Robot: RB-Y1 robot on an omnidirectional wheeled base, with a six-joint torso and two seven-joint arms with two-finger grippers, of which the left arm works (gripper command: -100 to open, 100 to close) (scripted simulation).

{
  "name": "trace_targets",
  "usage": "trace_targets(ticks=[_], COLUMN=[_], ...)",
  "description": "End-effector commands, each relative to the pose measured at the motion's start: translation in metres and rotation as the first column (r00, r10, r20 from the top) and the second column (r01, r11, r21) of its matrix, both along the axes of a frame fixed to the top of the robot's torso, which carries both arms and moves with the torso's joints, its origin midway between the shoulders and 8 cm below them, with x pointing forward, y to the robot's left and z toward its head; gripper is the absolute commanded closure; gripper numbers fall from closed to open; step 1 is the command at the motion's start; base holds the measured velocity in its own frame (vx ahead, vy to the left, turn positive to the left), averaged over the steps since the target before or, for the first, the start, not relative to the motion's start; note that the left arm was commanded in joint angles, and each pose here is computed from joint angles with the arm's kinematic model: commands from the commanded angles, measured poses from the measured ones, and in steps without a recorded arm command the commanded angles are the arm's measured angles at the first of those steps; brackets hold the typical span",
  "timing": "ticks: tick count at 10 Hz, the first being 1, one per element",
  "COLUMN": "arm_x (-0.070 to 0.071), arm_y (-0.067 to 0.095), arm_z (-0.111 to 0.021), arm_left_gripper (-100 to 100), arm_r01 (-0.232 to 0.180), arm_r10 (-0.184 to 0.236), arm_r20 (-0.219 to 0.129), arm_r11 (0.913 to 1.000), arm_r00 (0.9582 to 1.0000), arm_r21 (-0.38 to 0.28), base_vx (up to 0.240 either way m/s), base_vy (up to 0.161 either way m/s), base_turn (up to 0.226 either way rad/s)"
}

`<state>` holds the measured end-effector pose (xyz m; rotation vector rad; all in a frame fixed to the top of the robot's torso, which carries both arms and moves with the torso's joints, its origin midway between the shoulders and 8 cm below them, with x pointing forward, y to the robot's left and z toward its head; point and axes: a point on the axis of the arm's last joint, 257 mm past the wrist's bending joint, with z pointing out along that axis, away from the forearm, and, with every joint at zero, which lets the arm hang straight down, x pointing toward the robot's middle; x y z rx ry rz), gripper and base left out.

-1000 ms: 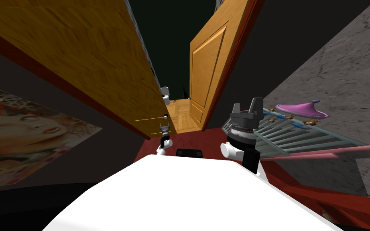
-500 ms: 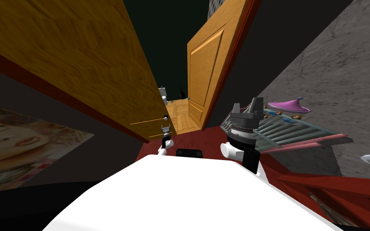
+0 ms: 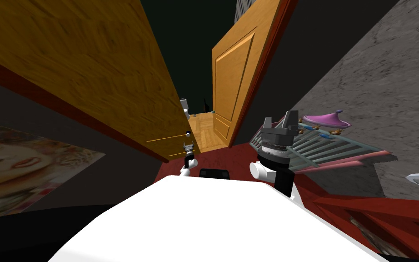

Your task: Push the door open

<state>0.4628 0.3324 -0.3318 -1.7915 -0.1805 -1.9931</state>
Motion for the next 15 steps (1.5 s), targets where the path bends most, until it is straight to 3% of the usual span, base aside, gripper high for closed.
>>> trace_targets(ticks=[1, 7, 9, 15], arm_x=[0.0, 0.0, -0.007, -0.007], arm_y=[0.0, 0.0, -0.002, -0.002], arm_z=[0.0, 0.0, -0.014, -0.014], arm_left_gripper=[-100, -100, -100, -100], arm_r01=[0.0, 0.0, 0.017, 0.017], arm_r10=[0.0, 0.0, -0.017, -0.017], arm_r20=[0.0, 0.0, -0.015, -0.015], arm_r11=[1.0, 1.0, 0.999, 0.999], arm_r00=[1.0, 1.0, 0.9997, 0.9997], arm_r21=[0.0, 0.0, -0.042, -0.042], base_vx=[0.0, -0.001, 0.024, -0.001], base_vy=[0.0, -0.001, 0.026, -0.001], base_turn=[0.0, -0.004, 0.081, -0.002])
